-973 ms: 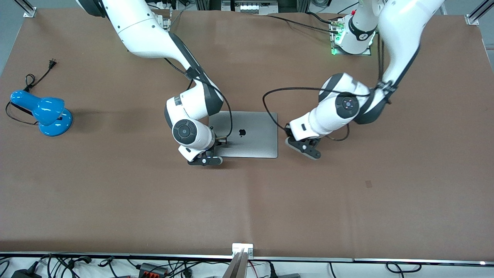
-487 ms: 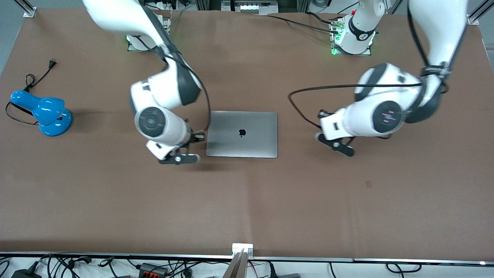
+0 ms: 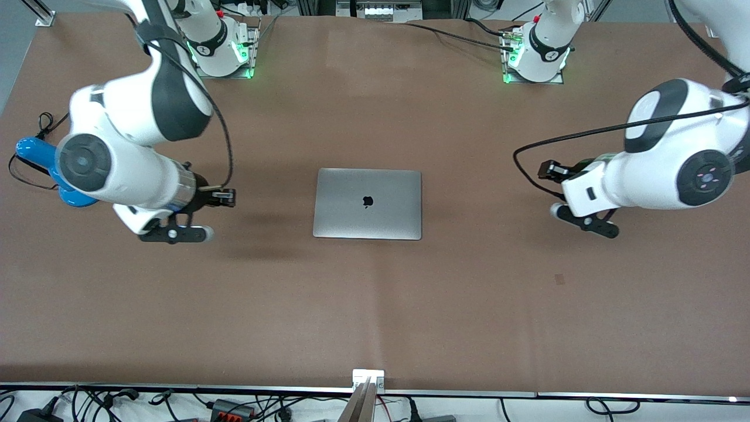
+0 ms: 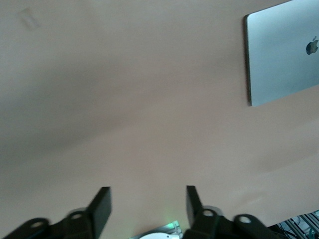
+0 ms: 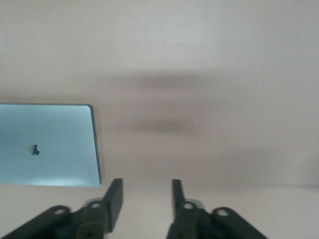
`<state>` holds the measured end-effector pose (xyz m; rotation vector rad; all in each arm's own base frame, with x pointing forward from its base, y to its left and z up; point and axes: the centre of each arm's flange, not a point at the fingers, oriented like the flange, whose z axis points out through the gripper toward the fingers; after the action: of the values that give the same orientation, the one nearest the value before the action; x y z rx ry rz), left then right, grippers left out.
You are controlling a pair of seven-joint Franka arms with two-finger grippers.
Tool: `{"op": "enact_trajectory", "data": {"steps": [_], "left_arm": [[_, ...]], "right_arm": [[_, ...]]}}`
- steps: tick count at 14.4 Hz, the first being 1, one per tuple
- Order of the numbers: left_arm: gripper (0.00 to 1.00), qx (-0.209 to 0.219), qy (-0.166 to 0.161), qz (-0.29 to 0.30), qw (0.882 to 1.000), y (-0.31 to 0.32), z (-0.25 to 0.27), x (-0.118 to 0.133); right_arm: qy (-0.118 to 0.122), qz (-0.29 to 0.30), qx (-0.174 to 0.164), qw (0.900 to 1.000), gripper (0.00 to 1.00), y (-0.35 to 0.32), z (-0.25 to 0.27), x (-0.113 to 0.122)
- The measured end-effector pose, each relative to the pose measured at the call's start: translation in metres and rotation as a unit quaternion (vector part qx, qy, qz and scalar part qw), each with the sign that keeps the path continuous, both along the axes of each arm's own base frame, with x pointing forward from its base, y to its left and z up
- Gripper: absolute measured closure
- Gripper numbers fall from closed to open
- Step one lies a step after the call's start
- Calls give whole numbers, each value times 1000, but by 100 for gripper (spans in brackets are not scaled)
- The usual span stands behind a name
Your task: Close laptop with both arms from behind
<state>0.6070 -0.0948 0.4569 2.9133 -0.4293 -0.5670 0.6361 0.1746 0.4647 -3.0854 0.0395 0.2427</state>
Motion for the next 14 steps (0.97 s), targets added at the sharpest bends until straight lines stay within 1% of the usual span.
{"op": "enact_trajectory", "data": {"steps": [1,2,3,4,5,8,10,11,12,13,14], "left_arm": [[15,6,3,7,1000,12,7,-2],[4,16,3,13,1000,24,13,-3],[0,26,-1,18,1000,34,21,-3],[0,32,-6,23,999,41,28,-4],[0,40,-7,33,999,51,35,-6],[0,74,-4,77,994,97,48,-12],[0,97,-4,98,990,110,49,-13],[0,100,-7,105,989,109,50,-12],[0,98,-20,109,989,105,53,-11],[0,94,-49,112,988,101,59,-9],[0,89,-87,114,986,99,67,-9]], "right_arm": [[-10,-1,-2,1000,34,-9,12,0],[-19,-1,-4,1000,25,-19,23,0],[-27,-3,-5,1000,13,-30,33,0],[-34,-8,-6,999,4,-43,42,0],[-40,-15,-8,999,0,-58,48,1],[-54,-38,-13,998,0,-97,66,2],[-67,-45,-11,997,0,-115,83,-2],[-72,-51,-11,996,0,-124,90,-4],[-76,-57,-12,995,0,-135,95,-5],[-79,-61,-12,995,0,-146,99,-6],[-82,-61,-11,995,0,-159,102,-6]]}}
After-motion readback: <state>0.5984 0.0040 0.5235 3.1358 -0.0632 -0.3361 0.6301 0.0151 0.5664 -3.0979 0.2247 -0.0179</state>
